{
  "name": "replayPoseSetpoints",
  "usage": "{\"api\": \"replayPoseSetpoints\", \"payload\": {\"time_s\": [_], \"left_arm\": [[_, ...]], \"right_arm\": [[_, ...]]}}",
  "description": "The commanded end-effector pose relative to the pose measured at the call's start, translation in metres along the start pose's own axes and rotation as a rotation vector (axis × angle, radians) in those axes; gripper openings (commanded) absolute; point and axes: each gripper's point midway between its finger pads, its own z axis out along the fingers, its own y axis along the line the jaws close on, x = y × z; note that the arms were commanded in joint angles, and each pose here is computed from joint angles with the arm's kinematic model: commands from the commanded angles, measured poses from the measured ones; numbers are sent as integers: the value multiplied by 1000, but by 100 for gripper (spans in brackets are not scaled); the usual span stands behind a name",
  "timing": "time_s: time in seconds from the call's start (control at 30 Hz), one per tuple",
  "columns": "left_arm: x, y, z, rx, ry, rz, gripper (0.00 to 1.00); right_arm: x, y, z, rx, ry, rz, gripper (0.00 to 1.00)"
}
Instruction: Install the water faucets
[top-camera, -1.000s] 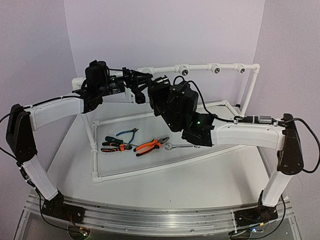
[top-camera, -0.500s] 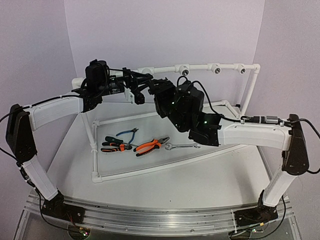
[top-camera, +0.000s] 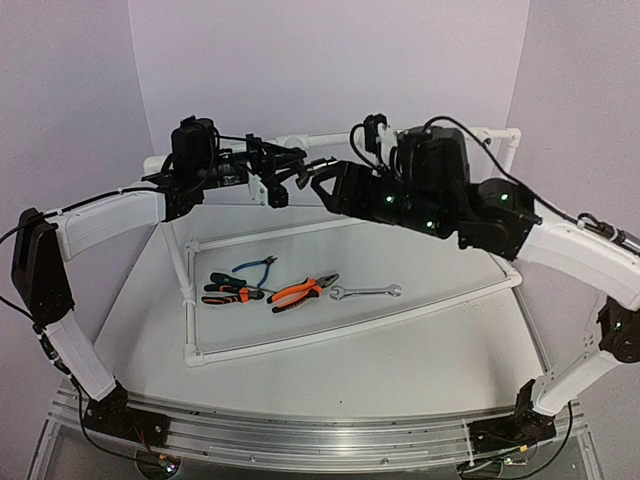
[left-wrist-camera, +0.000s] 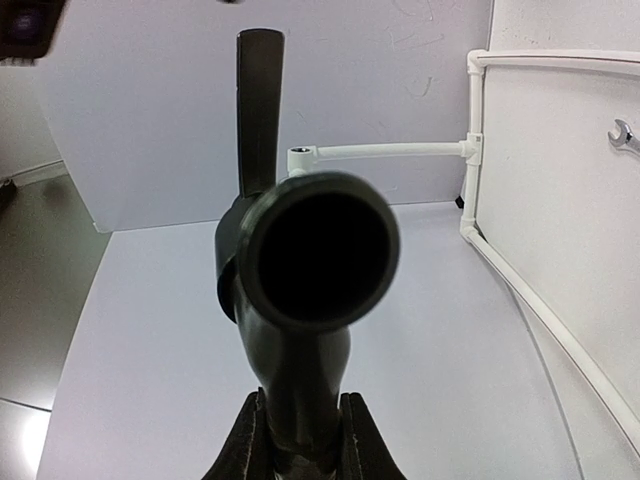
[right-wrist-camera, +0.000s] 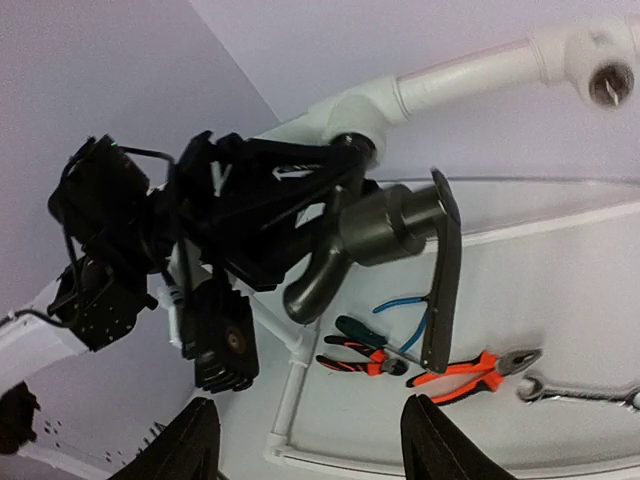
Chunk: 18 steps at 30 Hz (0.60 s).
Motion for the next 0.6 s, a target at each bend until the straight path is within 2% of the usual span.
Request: {"api": "replayPoseSetpoints", "payload": {"time_s": [0.0,0.17,0.3,0.4,0.43,0.57], "left_arm": [[0,9,0,14,-8,-9,0],[-1,6,-1,27,-6,-16,0],[-3,4,-1,39,-17,-21,0],[-3,4,-1,40,-20,-24,0],[-3,4,-1,41,-21,-24,0],[-3,4,-1,43,-19,-31,0]], "right_arm": [[-29,-5,-54,99,129,-581,65],[-53,-13,-53,220,131,-920,71],[-40,2,-22,149,196,-1249,76],[-40,5,3,173,206,-1561,76],[-38,6,11,178,196,-1625,76],[-53,28,29,202,-34,-1807,76]]}}
